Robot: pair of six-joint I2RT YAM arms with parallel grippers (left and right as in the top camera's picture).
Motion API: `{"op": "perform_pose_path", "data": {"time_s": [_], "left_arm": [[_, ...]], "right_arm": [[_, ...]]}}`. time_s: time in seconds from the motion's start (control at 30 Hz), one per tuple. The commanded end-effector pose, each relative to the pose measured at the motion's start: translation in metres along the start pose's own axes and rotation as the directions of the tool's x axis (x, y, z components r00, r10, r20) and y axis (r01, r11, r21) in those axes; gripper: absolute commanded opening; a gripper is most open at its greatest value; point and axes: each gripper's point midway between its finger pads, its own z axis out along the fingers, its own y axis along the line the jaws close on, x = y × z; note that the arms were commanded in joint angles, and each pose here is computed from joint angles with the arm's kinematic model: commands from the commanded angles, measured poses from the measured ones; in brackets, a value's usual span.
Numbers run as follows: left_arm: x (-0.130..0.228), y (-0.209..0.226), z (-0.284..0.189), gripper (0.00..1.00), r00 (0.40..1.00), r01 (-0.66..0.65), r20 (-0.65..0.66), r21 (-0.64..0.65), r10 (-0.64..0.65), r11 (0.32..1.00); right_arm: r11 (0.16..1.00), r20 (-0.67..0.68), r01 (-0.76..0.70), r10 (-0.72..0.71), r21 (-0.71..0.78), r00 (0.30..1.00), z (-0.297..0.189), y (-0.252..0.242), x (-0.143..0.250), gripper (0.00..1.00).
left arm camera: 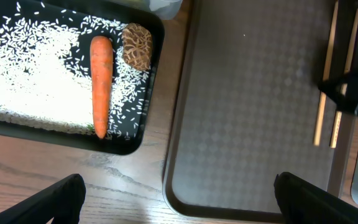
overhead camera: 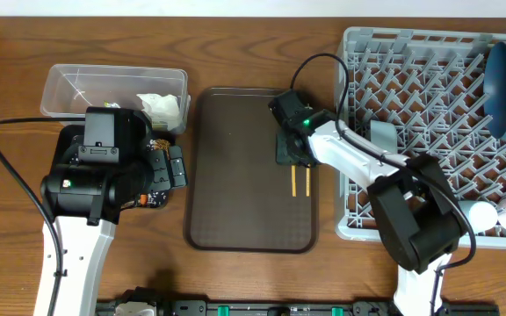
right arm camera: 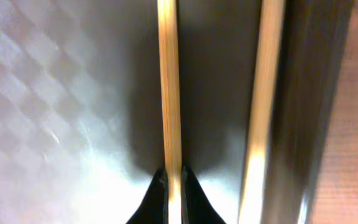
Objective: Sort waste into correct bins and load items into the dishwasher rack
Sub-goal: 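Carry the chopstick right and release it into the dish rack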
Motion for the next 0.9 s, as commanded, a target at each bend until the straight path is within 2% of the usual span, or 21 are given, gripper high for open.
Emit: {"op": "perform_pose_path", "data": {"time_s": [0.0,0.23,0.43,0.67,0.87], "left_arm": [[-0.002,0.000,-0.002,0.98,1.000,0.013,0.005,0.002,-0.013,1.000],[-0.002,0.000,-0.002,0.98,1.000,0.013,0.005,0.002,-0.013,1.000],[-0.002,0.000,-0.002,0.98,1.000,0.013,0.005,0.002,-0.013,1.000],[-0.002,0.000,-0.002,0.98,1.000,0.013,0.005,0.002,-0.013,1.000],[-0.002,0.000,-0.002,0.98,1.000,0.013,0.005,0.002,-0.013,1.000]], "right_arm": [[0.997,0.068,0.058,-0.053,-0.060,0.996,-0.047,0.008,-0.019,0.01],[0.974,0.239,0.185,-0.150,-0.130,0.959,-0.144,0.007,-0.032,0.01],[0.993,0.338,0.099,-0.070,-0.071,0.939,-0.206,-0.066,-0.049,0.01],[0.996,0.320,-0.037,0.008,0.083,0.947,-0.213,-0.191,-0.063,0.01],[0.982,0.264,-0.109,0.066,0.152,0.962,-0.191,-0.255,-0.067,0.01]]}}
